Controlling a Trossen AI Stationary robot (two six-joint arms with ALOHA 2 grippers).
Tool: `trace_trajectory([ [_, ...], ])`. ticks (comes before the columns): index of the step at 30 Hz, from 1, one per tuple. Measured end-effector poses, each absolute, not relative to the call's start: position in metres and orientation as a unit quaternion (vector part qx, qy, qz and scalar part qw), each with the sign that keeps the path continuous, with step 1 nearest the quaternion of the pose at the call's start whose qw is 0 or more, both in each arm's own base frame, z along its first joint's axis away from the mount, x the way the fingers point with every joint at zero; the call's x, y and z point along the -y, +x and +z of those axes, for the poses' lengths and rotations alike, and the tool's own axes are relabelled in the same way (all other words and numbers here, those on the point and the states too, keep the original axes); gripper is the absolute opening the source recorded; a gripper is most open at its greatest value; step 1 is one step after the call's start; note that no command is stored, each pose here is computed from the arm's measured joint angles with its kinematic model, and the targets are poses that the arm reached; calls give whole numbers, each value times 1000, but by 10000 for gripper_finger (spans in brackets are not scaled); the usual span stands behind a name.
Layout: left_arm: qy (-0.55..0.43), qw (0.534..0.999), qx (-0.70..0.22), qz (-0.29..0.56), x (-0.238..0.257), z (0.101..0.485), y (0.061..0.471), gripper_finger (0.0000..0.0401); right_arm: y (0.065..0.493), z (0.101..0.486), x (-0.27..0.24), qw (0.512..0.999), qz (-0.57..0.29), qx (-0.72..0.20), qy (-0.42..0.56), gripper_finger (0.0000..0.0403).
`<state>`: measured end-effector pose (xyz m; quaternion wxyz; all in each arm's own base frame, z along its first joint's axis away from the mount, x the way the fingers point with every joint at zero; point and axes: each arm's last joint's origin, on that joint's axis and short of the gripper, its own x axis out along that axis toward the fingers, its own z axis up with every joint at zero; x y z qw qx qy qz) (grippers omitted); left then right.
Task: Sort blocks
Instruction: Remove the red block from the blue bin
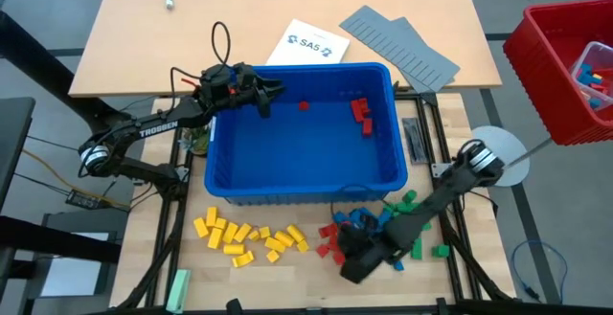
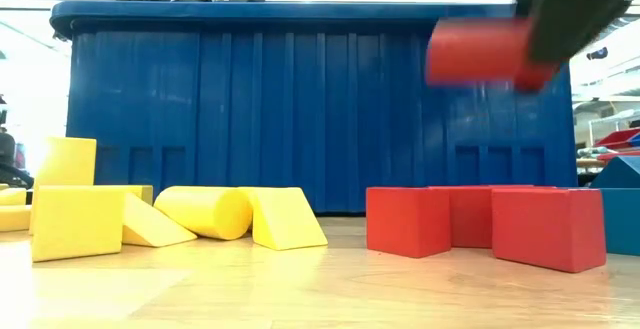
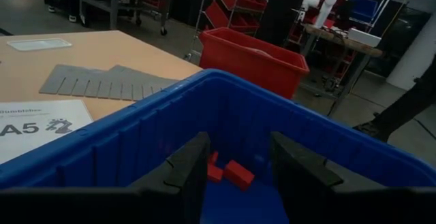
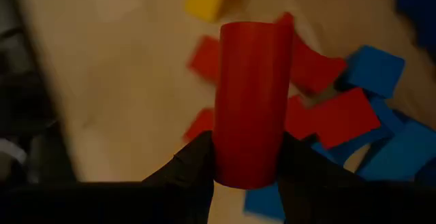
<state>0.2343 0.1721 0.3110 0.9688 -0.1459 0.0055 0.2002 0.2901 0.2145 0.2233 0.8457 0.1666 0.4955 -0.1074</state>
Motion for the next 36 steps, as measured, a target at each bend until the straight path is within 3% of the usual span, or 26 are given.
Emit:
trace_trajectory([
  [9,-146,969,-6,200,-172,311,234,163,320,172,-194,795,-223,-520,221,118],
  [17,-146,969,-6,201,-172,311,234,163,325,176,-192,792,-200,-523,244,166],
  [26,-146,969,-6,201,-172,311,234,163,311,222,-190,828,-123,-499,222,223],
  [31,-146,969,-6,201,-172,311,234,163,291,265,-190,866,-34,-467,176,229],
  [36,-146,969,-6,201,-172,311,234,163,277,302,-173,909,-23,-399,116,221],
])
